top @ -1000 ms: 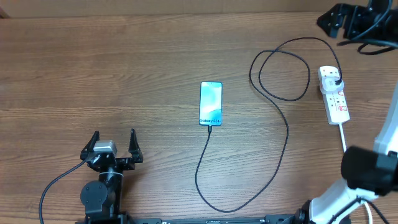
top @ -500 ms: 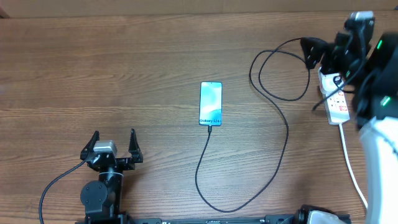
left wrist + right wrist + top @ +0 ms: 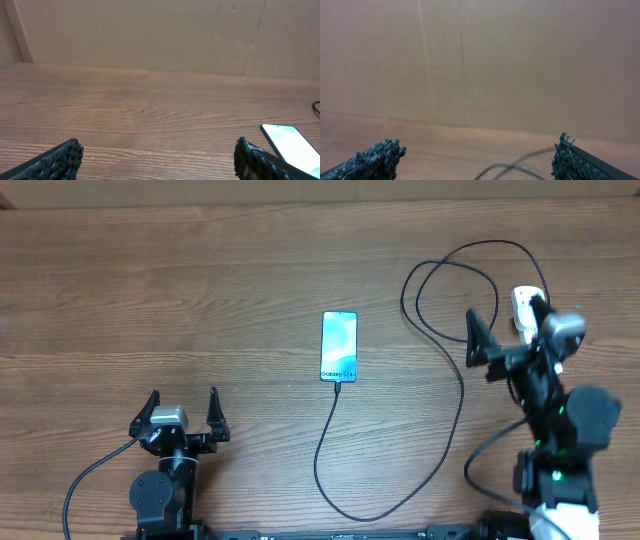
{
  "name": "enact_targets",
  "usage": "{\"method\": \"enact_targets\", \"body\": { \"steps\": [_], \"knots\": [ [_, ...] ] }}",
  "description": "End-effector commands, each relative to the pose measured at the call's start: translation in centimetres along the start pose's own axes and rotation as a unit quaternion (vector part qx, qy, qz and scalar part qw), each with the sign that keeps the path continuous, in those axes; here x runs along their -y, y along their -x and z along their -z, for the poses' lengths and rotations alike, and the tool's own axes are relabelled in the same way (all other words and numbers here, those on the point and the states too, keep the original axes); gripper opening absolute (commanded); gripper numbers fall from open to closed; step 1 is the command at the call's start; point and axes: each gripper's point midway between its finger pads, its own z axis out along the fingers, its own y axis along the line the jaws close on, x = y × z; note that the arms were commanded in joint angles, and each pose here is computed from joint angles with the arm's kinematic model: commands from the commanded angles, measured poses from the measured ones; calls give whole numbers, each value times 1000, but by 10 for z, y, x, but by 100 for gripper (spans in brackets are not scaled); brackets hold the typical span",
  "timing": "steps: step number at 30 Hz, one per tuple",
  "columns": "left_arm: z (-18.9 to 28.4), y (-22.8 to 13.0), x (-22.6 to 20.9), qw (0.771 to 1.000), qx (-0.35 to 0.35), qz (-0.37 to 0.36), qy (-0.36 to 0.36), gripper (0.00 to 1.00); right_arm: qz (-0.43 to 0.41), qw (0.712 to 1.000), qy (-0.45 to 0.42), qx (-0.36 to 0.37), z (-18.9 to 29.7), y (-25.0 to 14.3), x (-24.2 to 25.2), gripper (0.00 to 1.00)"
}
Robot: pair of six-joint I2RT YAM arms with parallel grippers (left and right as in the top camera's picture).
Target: Plug charger to phone and switch on socket
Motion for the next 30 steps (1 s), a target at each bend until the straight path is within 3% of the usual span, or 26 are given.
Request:
{"method": "enact_targets", "body": {
  "steps": [1, 16, 30],
  "knots": [
    [0, 0, 2, 1000, 1, -12, -4, 100, -2, 999, -30, 16, 15, -8, 5, 100],
    [0, 0, 2, 1000, 1, -12, -4, 100, 3, 999, -27, 32, 54, -66, -5, 100],
    [0, 0, 2, 1000, 1, -12, -4, 100, -52, 997, -52, -2, 63, -103, 2, 100]
  ]
}}
